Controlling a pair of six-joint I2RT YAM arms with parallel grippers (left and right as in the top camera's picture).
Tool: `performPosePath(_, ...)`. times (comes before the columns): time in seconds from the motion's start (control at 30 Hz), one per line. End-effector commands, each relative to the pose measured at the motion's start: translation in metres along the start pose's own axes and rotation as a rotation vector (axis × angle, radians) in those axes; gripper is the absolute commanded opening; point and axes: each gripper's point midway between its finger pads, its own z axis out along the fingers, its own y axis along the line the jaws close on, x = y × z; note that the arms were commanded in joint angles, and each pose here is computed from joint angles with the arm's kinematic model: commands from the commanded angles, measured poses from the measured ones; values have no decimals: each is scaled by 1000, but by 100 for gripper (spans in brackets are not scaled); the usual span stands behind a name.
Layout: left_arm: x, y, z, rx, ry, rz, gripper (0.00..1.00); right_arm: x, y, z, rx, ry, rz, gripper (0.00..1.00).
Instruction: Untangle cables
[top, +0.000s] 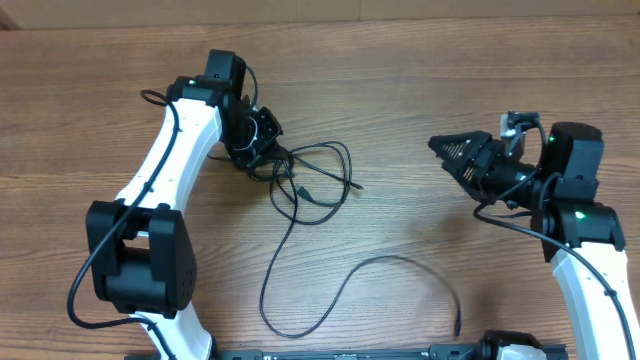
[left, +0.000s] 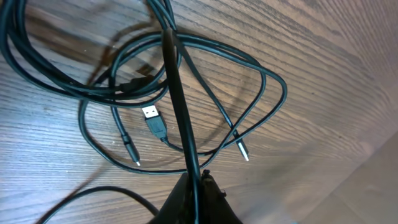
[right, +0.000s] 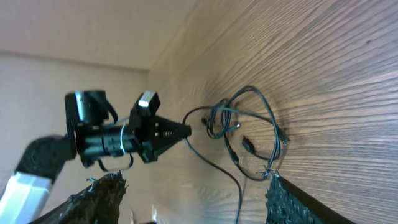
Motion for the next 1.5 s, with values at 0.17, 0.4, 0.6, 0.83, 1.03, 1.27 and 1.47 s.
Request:
performPosePath(0.17, 37, -53, 8, 151, 95, 203, 4, 35, 11, 42, 68, 87, -173, 74)
performPosePath(0.4, 59, -62, 16, 150, 137, 243, 4, 60, -5, 85, 170, 154, -348, 74)
performPosePath(0.6, 87, -77, 7, 267, 290, 220, 4, 88, -15, 115, 145, 280, -597, 79)
performPosePath(0.83, 95, -84, 2, 308, 345, 163, 4, 109, -18, 132, 130, 340, -627, 72)
performPosePath(1.03, 93, -84, 3, 302, 334, 166, 4, 119, -6, 138, 92, 347, -664, 56)
performPosePath(1.27, 91, -83, 4, 281, 334, 84, 4, 130, -7, 137, 89, 380, -664, 46)
performPosePath(1.47, 88, -84, 4, 286, 320, 91, 4, 132, -6, 138, 87, 386, -668, 28)
